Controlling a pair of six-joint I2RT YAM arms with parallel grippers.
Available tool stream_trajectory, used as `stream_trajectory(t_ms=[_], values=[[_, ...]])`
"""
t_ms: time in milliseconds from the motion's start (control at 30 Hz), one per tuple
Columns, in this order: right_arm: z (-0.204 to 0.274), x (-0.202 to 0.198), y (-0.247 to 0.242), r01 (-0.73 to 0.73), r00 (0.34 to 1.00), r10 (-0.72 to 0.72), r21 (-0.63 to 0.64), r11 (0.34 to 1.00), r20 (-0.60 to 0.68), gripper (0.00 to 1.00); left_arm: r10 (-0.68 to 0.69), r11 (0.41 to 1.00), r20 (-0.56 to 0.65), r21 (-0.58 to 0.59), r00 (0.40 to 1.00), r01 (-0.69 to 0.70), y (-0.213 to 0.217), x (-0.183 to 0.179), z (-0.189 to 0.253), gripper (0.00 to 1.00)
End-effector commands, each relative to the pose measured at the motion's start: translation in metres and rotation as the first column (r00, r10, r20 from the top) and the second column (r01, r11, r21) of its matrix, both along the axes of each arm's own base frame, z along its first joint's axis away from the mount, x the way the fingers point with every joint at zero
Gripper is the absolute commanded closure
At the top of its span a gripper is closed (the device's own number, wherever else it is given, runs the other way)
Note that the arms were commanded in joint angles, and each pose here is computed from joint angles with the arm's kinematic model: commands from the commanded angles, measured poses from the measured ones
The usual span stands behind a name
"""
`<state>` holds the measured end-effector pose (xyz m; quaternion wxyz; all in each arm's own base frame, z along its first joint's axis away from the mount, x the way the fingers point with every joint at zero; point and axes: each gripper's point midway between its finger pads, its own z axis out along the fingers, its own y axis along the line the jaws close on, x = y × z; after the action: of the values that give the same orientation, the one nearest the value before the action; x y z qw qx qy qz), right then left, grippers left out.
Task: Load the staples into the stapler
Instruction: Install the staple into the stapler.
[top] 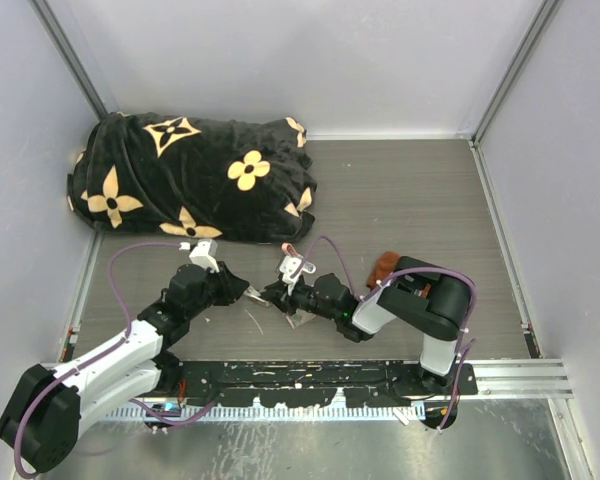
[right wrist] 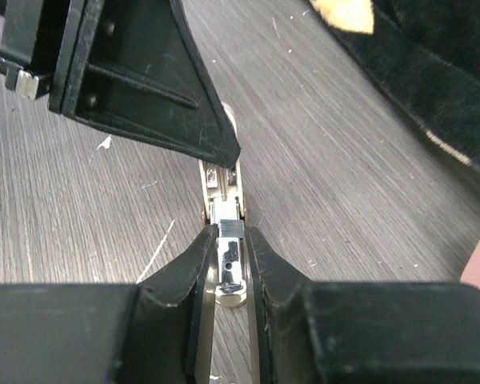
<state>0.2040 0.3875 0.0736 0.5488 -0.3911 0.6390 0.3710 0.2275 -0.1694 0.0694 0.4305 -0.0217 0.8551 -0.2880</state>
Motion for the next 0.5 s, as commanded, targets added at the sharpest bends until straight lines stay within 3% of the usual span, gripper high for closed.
stream_trajectory(t_ms=[0, 467], values=[[0.013, 0.004, 0.01, -0.02, 1.0, 0.019, 0.044, 0.999, 0.022, 0.91, -0.012, 0.999, 0.084, -0.03, 0.996, 0.014, -0.006, 0.01, 0.018, 1.0], [-0.005, 0.005, 0.012, -0.017, 1.0, 0.017, -0.008, 1.0, -0.006, 0.92, -0.016, 0.999, 0.085, -0.037, 0.996, 0.019, -0.007, 0.01, 0.019, 1.0]])
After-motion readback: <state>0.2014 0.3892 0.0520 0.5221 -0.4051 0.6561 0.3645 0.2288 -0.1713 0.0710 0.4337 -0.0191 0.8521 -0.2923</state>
